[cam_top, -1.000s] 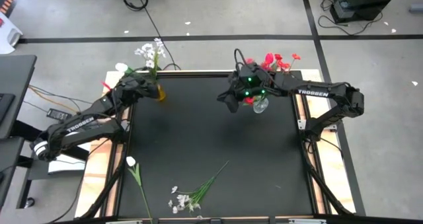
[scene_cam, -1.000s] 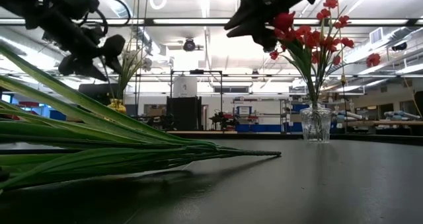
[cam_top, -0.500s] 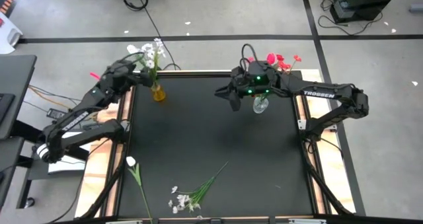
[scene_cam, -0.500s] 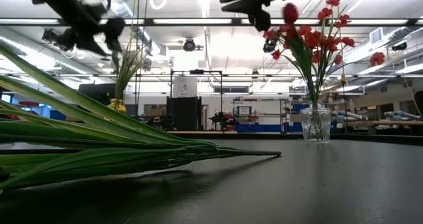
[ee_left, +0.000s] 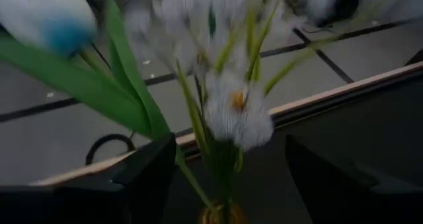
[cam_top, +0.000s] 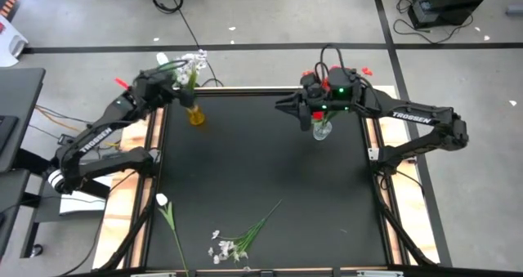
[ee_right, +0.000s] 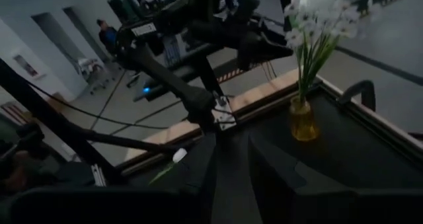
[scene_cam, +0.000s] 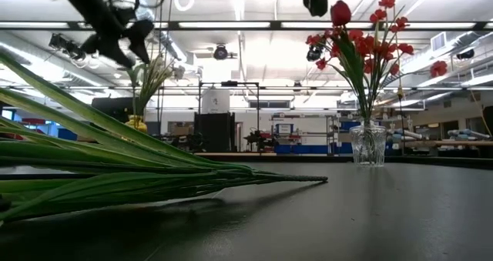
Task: Sort flowers into vase by color
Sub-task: Put the white flower into the yellow vase
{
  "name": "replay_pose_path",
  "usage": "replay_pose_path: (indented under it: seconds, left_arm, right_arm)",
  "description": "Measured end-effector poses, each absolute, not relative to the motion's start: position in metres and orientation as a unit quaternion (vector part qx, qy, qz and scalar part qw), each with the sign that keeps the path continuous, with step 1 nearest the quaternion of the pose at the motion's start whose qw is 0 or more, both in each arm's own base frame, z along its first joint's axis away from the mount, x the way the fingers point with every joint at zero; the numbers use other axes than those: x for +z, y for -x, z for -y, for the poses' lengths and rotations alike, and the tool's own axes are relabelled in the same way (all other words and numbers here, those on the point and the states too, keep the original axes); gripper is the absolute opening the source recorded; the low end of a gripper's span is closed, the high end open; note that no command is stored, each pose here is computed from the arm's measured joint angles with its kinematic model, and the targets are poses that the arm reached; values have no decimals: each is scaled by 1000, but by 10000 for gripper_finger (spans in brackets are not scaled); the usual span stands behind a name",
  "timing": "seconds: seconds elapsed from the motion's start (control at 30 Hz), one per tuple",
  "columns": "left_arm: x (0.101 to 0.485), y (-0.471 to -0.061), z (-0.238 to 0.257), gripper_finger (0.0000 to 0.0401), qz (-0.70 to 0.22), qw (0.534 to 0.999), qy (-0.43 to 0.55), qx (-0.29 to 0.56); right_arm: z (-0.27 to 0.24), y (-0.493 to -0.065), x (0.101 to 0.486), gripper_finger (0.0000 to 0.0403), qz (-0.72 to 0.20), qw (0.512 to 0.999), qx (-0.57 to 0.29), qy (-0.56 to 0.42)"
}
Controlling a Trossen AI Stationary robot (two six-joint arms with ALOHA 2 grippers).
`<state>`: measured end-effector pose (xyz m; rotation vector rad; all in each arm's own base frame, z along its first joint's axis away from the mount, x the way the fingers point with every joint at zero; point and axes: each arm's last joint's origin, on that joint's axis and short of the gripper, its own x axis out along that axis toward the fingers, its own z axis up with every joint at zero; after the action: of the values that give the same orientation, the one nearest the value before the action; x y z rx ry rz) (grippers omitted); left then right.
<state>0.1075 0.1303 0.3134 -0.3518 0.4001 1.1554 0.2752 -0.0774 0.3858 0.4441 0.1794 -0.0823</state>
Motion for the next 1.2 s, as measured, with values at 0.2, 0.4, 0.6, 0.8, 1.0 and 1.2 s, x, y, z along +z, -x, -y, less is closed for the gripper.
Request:
replay_pose_path:
  seconds: [0.2,0.4,0.6,0.8,1.0,1.2]
  left_arm:
    - [354,-99,-119,291,-191,810,160,531]
    - [367,-97,-104,283,-188,808,225,512]
    - [363,-106,-84,241,-204,807,320,453]
    - [362,-129,-58,184,-208,832,350,378]
    - [356,-149,-34,149,-219,831,361,363]
    - [337,-192,-4,142,-284,837,350,310]
  right_arm:
    - [80,-269,391,96,-79,972,-45,-218]
    - [81,-269,391,96,-76,970,-57,-222]
    - [80,-250,403,94,-47,965,-136,-217]
    - [72,-214,422,93,-24,967,-152,-202]
    - [62,-171,428,93,-44,954,-220,-200]
    - [51,-154,420,93,-95,946,-217,-222]
